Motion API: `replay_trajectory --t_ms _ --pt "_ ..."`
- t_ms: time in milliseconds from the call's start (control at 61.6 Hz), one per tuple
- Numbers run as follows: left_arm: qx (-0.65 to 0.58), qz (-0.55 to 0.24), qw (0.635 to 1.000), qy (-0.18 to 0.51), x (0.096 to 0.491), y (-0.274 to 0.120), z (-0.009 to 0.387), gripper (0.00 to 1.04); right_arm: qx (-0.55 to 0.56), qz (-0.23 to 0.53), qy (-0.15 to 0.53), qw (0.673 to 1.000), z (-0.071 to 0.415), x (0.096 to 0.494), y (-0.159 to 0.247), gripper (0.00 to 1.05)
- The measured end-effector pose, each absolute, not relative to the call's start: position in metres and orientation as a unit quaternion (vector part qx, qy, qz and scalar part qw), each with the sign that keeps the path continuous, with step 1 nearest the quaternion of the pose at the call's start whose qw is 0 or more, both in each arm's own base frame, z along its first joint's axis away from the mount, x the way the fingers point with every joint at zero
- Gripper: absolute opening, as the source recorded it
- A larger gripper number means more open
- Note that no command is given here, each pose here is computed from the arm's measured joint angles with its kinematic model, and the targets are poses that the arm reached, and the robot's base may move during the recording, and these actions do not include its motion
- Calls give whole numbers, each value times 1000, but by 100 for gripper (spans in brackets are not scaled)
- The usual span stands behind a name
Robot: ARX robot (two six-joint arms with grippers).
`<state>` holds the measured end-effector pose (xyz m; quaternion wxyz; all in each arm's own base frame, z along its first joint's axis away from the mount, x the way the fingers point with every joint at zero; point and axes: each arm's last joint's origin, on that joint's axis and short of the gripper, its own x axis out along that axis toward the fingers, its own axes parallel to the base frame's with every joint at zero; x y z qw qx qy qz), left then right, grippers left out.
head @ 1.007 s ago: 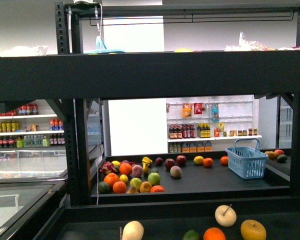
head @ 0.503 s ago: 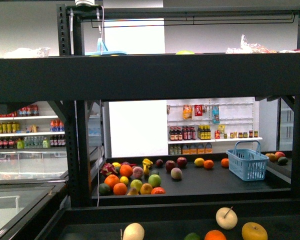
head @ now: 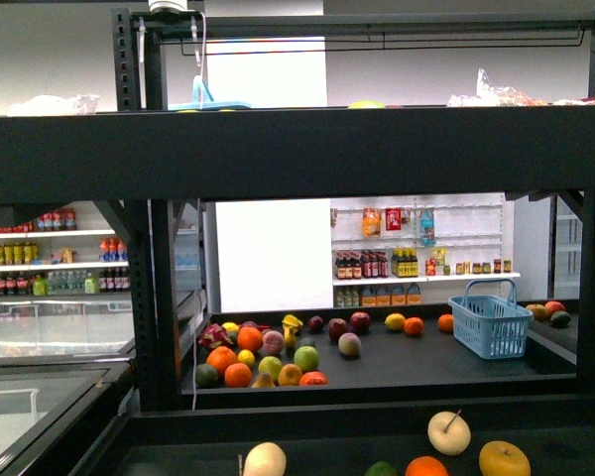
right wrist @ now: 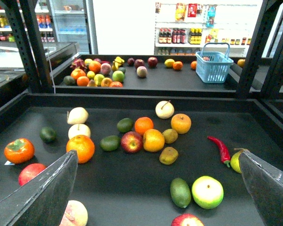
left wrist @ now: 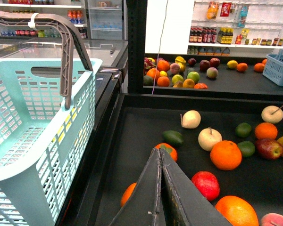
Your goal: Pick lemon from shelf
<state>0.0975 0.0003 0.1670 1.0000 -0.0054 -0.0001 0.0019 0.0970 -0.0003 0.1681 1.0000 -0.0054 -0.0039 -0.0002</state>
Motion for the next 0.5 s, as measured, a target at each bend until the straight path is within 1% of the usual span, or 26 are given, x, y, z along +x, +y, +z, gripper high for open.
replay_trajectory --t_ms 357,422,503 --pt "-5 1 1000 -3 97 0 167 3 -5 0 -4 1000 168 97 0 102" --pt "-5 1 1000 -3 97 0 167 13 -5 0 -4 1000 168 97 0 102" --pt "-5 1 1000 -3 97 0 167 31 -5 0 -4 1000 168 97 0 102"
